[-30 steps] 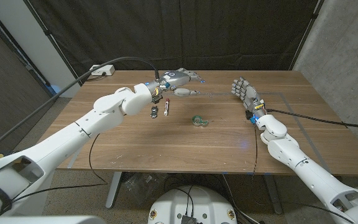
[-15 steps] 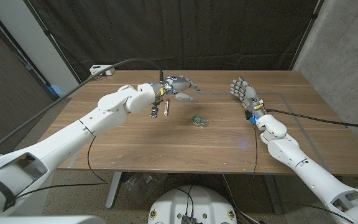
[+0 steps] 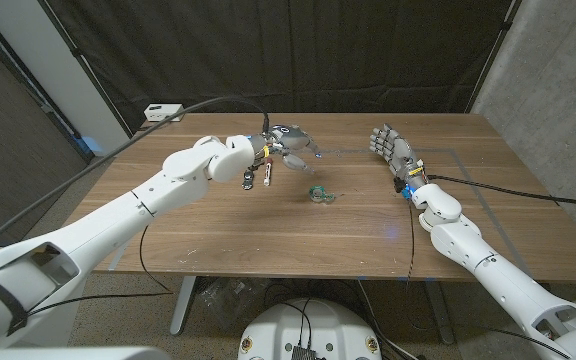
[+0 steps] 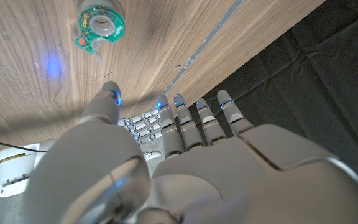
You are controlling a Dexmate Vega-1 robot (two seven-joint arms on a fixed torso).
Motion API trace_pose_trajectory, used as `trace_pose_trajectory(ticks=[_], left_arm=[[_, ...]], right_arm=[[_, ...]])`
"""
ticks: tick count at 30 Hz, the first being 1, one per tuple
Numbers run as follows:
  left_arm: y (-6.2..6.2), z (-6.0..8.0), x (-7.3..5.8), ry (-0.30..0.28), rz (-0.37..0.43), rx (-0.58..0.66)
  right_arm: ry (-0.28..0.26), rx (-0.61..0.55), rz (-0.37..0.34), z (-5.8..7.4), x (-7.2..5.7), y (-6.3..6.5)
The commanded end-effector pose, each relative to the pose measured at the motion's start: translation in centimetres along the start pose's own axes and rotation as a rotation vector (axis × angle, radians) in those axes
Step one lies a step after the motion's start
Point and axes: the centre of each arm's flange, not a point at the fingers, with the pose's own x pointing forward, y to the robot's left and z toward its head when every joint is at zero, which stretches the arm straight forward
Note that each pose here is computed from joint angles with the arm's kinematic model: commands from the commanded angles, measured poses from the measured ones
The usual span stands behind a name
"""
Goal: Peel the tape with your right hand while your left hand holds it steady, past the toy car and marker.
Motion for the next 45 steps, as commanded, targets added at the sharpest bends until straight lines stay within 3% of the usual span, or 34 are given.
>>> trace_pose_trajectory(ticks=[1, 15, 29, 45], left_arm=[[-0.6, 0.7, 0.3, 0.017, 0.043, 0.055], [-2.2, 1.5, 0.9, 0.08, 0.058, 0.065], [-3.0, 1.9, 1.8, 0.103, -0.043, 0.078], [-3.8, 2.4, 2.2, 0.118, -0.034, 0.114]], right_arm=[[0.001, 0.002, 0.005, -0.1, -0.2, -0.1], [0.006, 0.005, 0.021, -0.3, -0.5, -0.2], [0.01, 0.016, 0.016, -0.8, -1.5, -0.3], [0.024, 0.018, 0.045, -1.1, -1.3, -0.2]])
